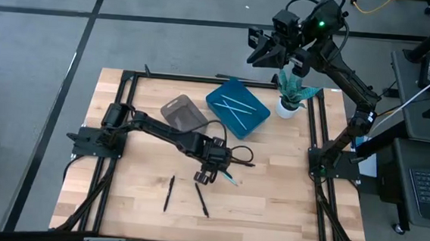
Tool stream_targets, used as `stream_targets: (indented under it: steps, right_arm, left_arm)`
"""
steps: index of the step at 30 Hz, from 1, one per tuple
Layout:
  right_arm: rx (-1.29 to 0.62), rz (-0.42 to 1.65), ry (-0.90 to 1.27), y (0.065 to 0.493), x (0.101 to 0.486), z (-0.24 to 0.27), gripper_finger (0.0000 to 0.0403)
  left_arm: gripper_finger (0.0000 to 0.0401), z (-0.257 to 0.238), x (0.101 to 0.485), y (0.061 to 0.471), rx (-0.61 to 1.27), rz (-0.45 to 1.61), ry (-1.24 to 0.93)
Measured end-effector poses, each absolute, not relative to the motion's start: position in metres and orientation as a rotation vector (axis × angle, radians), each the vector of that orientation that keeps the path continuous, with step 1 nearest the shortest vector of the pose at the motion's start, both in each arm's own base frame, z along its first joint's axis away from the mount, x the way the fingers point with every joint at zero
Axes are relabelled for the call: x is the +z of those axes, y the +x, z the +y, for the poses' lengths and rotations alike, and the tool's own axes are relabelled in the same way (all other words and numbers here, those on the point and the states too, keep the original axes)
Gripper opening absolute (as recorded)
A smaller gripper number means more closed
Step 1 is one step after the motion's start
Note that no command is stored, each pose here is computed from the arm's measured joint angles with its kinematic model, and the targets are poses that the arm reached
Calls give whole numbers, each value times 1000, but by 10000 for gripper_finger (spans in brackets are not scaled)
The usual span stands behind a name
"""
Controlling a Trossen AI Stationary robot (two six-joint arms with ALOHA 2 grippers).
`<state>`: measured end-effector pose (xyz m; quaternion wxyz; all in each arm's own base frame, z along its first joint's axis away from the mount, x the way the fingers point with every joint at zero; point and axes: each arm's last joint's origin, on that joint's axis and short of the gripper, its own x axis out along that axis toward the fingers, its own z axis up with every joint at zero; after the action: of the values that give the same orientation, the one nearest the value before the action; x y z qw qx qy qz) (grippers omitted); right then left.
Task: Sort pens & pencils
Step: Put the light blue pencil into the blue bin
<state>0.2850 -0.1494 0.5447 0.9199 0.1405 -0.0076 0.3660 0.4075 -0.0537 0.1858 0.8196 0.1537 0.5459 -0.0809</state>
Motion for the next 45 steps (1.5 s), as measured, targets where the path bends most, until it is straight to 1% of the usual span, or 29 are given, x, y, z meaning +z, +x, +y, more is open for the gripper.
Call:
stream_targets:
  steps: [4,10,12,26,39,45]
  right_arm:
    - [752,-16,289,285,545,-149,83]
    - [753,-14,292,285,545,-149,83]
    - [753,-14,292,285,545,-149,83]
    - [752,-15,291,285,545,-149,83]
    - [744,-18,298,285,545,-149,83]
    - [742,-19,299,285,545,-150,83]
  left_arm:
    - [39,-54,185,408,-177,1164,325]
    - [39,-57,172,411,-215,1183,304]
    - [39,-56,169,408,-214,1220,309]
    - [39,-52,171,411,-196,1200,305]
    - [39,-47,171,411,-216,1202,192]
    - [39,-47,171,411,-215,1202,181]
